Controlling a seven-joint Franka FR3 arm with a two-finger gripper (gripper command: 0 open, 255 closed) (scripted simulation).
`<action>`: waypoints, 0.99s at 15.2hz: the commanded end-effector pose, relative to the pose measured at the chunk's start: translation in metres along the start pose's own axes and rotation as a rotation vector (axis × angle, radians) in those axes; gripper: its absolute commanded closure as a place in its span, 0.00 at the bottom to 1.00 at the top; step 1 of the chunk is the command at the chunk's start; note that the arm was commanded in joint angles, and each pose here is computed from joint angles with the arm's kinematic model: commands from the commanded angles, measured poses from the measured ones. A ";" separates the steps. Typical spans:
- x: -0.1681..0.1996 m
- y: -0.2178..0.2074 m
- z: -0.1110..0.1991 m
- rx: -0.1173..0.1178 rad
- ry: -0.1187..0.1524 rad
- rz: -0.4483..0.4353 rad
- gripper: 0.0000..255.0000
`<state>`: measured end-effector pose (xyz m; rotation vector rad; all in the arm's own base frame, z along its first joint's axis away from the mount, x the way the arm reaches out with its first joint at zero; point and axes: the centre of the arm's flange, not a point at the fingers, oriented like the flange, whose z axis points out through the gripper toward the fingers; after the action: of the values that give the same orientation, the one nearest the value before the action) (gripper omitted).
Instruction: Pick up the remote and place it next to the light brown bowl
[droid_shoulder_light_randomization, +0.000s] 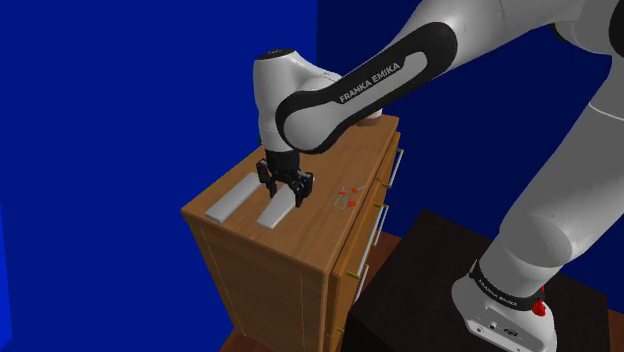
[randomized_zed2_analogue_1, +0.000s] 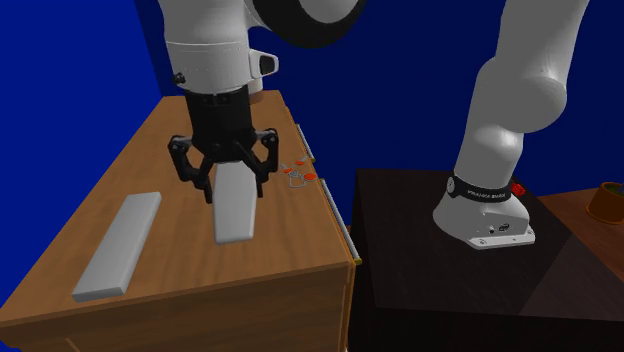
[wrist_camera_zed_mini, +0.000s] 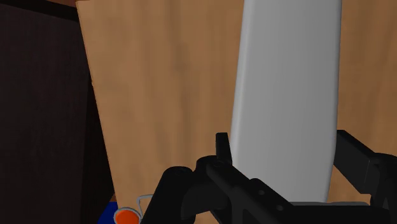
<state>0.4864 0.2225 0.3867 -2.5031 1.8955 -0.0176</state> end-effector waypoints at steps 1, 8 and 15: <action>0.000 -0.001 -0.009 0.000 0.000 0.000 1.00; 0.000 -0.001 -0.046 0.000 0.000 0.000 1.00; 0.001 -0.001 -0.083 0.000 0.000 0.000 1.00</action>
<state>0.4867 0.2225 0.4651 -2.5031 1.8955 -0.0172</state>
